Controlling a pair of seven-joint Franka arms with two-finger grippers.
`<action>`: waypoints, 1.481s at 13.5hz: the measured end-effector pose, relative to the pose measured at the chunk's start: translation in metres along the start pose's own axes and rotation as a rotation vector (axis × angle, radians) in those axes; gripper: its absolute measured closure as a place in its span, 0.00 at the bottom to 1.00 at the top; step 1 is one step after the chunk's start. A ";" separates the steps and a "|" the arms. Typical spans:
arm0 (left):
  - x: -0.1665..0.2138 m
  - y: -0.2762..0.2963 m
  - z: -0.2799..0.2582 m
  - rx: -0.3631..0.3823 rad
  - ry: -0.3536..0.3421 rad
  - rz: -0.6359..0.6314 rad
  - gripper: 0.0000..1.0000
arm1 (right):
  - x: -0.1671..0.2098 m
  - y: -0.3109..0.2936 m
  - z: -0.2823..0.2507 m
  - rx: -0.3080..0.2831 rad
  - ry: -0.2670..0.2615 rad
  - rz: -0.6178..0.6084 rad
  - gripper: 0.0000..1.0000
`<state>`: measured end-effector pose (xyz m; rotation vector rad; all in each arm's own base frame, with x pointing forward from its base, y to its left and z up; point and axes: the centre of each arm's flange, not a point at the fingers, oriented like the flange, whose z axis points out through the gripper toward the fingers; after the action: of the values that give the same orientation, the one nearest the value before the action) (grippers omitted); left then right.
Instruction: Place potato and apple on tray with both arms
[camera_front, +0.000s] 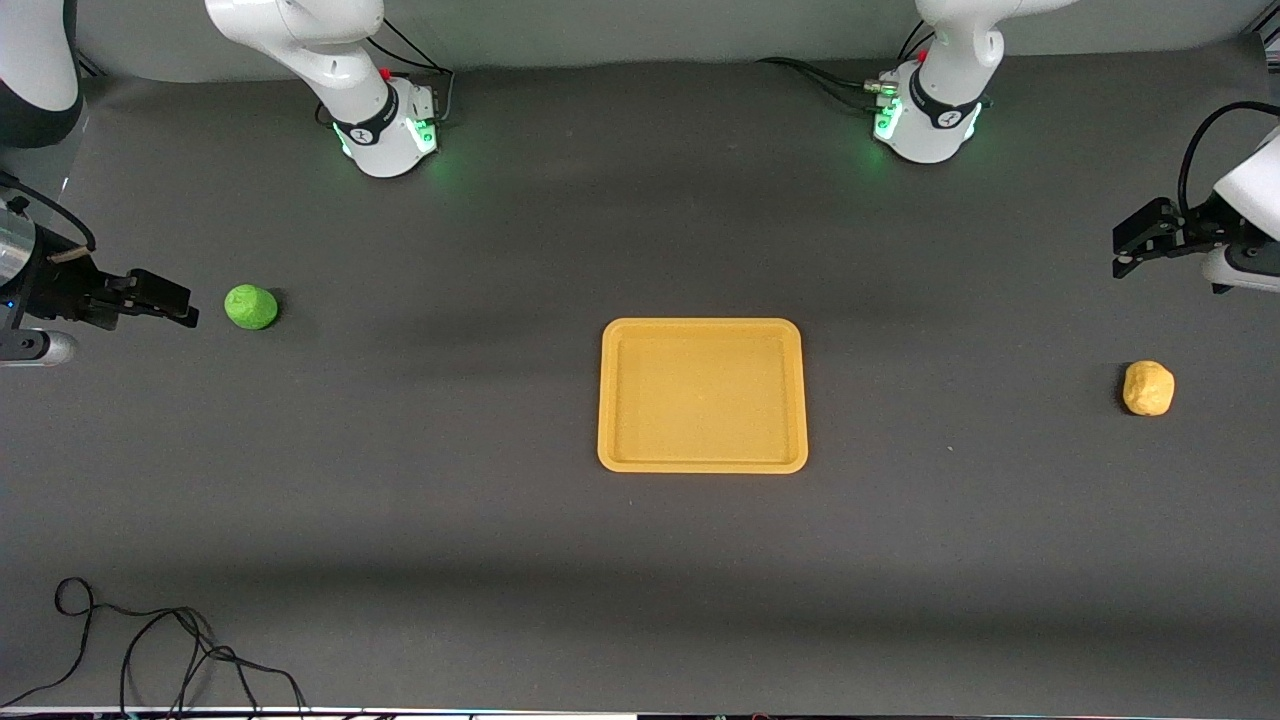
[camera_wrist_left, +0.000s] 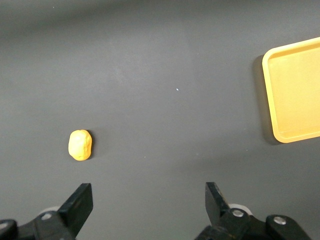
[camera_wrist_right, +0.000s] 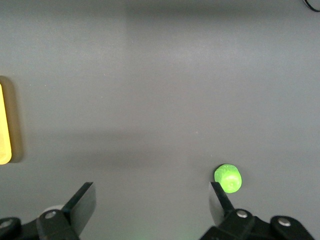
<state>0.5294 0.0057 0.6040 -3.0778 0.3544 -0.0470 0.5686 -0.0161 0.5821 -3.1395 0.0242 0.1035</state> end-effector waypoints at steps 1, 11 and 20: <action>0.000 0.000 0.000 0.000 -0.001 0.000 0.00 | 0.000 0.000 0.000 0.000 0.001 -0.002 0.00; 0.008 -0.002 0.013 -0.007 -0.013 0.002 0.00 | -0.054 0.218 0.047 0.008 0.007 -0.044 0.00; 0.008 -0.002 0.010 -0.006 -0.006 0.002 0.00 | -0.160 0.217 0.099 0.082 -0.001 -0.075 0.00</action>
<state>0.5382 0.0060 0.5942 -3.0827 0.3585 -0.0373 0.3995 -0.2309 0.4936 -3.0537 -0.0873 0.1008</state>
